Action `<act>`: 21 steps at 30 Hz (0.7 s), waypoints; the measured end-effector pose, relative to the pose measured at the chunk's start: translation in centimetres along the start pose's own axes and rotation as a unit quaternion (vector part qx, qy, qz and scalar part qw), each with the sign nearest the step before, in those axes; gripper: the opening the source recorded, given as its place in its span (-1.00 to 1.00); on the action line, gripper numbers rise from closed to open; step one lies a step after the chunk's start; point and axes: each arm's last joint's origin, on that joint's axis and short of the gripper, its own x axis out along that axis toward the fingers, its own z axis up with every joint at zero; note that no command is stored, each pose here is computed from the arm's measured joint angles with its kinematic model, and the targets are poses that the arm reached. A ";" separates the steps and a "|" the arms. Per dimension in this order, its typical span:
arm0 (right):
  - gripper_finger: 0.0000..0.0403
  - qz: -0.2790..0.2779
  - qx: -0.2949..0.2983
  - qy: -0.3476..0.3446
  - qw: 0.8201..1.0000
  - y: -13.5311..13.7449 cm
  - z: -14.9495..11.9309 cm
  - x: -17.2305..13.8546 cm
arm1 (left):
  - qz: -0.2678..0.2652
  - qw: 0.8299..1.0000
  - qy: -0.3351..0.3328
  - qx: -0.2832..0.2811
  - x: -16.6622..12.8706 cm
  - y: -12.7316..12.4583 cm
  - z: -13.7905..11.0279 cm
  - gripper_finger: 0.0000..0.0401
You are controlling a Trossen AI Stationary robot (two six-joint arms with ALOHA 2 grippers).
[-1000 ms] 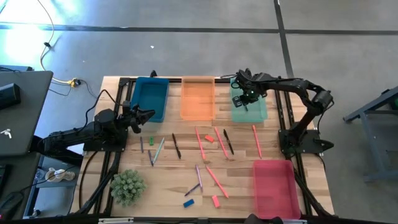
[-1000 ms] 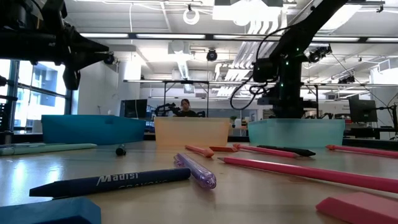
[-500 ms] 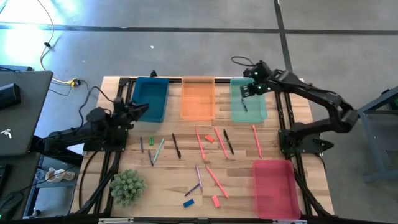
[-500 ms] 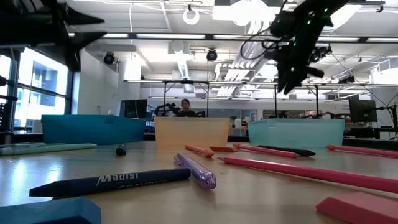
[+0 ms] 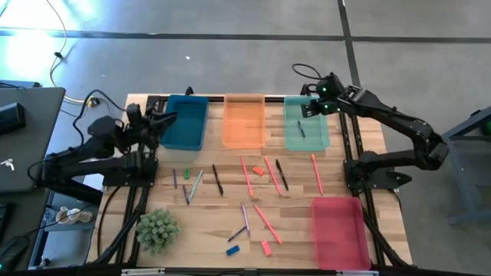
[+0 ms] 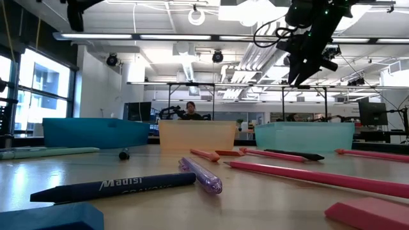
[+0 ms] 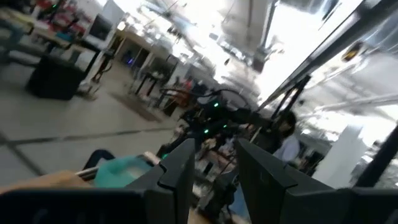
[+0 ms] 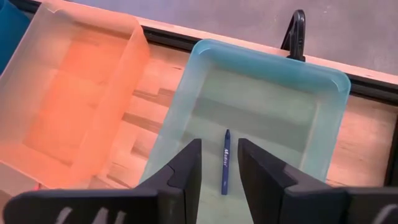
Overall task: Sort crayons/erasers/pens/pencils in bins
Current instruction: Put the green pen into the blue bin
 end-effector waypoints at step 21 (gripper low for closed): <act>-0.52 -0.004 -0.014 0.008 1.000 -0.1 -0.2 0.0 | 0.174 0.880 0.430 -0.100 6.0 -2.4 -3.1 -0.48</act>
